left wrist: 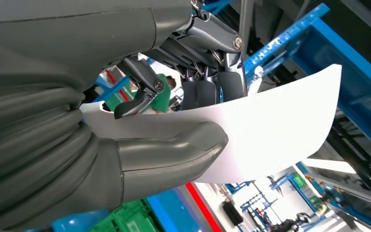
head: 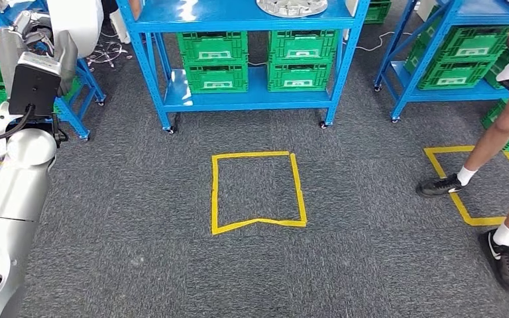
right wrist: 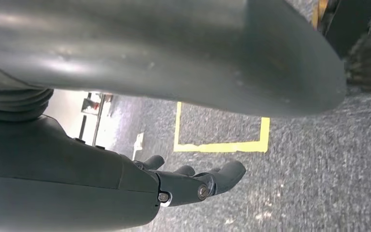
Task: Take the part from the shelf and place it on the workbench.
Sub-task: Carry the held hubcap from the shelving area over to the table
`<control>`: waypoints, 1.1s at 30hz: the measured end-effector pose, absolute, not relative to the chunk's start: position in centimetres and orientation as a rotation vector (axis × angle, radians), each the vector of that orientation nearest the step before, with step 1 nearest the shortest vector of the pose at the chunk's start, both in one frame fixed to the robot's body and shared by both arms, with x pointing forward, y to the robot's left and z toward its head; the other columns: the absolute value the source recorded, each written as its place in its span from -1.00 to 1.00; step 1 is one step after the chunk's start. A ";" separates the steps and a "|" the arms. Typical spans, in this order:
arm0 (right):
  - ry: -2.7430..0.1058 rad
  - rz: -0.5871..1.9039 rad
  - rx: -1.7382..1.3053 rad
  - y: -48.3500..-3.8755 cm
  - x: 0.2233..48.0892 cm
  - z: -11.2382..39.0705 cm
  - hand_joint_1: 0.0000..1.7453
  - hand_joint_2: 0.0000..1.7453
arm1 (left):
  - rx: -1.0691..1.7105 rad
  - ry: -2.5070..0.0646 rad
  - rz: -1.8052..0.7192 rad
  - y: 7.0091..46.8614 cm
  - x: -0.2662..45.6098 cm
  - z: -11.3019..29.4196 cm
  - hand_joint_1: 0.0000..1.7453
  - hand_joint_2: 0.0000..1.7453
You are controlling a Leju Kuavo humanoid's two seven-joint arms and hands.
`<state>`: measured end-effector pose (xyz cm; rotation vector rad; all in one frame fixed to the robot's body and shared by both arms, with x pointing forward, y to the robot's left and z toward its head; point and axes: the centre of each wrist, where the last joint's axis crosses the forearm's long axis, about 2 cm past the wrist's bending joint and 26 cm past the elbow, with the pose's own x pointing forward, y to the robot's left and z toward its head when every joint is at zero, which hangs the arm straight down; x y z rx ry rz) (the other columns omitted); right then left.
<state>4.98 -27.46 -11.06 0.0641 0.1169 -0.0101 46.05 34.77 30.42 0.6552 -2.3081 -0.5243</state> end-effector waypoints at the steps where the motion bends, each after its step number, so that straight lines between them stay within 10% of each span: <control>1: 0.118 -0.010 0.063 -27.5 4.9 -11.1 -1.00 -1.00 | 0.654 -2.306 -0.525 34.7 46.0 30.3 1.00 1.00; 33: 0.120 -0.011 0.060 -27.7 4.8 -11.1 -1.00 -1.00 | 0.659 -2.304 -0.529 35.0 45.9 30.2 1.00 1.00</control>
